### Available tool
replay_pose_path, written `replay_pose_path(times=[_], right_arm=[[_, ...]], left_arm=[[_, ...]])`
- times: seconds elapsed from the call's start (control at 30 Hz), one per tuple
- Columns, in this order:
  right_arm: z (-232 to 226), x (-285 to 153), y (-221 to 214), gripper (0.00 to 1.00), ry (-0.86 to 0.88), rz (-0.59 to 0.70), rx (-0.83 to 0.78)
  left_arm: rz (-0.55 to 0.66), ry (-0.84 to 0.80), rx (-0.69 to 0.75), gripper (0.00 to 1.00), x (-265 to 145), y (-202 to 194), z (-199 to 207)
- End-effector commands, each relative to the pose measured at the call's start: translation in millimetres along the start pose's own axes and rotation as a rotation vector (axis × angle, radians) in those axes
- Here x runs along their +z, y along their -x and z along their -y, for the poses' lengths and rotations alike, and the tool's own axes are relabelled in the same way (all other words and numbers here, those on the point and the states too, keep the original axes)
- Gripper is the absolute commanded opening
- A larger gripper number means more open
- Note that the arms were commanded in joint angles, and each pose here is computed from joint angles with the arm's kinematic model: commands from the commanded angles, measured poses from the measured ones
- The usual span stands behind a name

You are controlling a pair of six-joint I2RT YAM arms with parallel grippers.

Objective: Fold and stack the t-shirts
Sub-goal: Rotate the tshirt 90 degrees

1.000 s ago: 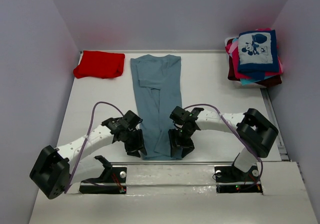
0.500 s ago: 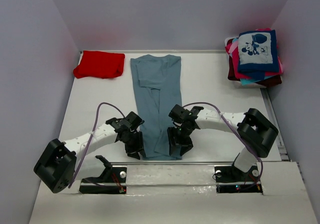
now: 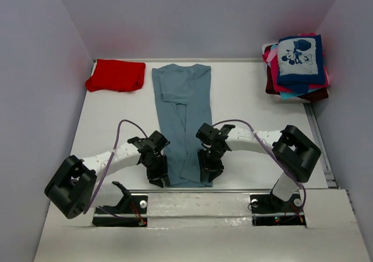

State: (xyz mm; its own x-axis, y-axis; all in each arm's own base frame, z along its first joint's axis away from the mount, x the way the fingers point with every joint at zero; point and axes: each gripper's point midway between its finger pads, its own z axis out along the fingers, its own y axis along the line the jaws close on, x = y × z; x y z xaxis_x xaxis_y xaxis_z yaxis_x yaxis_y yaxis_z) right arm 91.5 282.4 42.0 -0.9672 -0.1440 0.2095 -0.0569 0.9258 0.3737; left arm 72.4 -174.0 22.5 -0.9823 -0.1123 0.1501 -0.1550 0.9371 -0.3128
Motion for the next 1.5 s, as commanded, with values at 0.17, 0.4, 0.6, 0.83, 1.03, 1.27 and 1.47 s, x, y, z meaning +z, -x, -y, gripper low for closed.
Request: replay_pose_path(times=[0.17, 0.4, 0.6, 0.83, 1.03, 1.27, 1.47], right_arm=[[-0.3, 8.9, 3.9, 0.37, -0.026, -0.005, 0.006], [1.2, 8.2, 4.7, 0.28, -0.039, 0.001, 0.013], [2.3, 7.7, 3.4, 0.17, -0.040, 0.002, 0.020], [2.6, 6.5, 3.1, 0.11, -0.041, 0.006, 0.024], [2.4, 6.1, 2.6, 0.11, -0.040, 0.004, 0.024], [6.3, 6.3, 0.1, 0.11, -0.050, -0.001, 0.026], [14.4, 5.0, -6.9, 0.10, -0.060, 0.000, 0.040]], left_arm=[[0.001, -0.036, 0.027, 0.42, -6.4, -0.8, 9.2], [0.006, -0.040, 0.030, 0.42, -7.9, 0.2, 10.7], [0.007, -0.037, 0.031, 0.36, -7.3, 0.1, 9.8], [0.003, -0.033, 0.028, 0.15, -5.8, -1.1, 7.7], [0.003, -0.036, 0.030, 0.06, -5.5, -0.9, 8.1], [0.001, -0.036, 0.028, 0.06, -6.0, -2.6, 6.8], [-0.002, -0.035, 0.023, 0.06, -7.1, -4.7, 5.5]])
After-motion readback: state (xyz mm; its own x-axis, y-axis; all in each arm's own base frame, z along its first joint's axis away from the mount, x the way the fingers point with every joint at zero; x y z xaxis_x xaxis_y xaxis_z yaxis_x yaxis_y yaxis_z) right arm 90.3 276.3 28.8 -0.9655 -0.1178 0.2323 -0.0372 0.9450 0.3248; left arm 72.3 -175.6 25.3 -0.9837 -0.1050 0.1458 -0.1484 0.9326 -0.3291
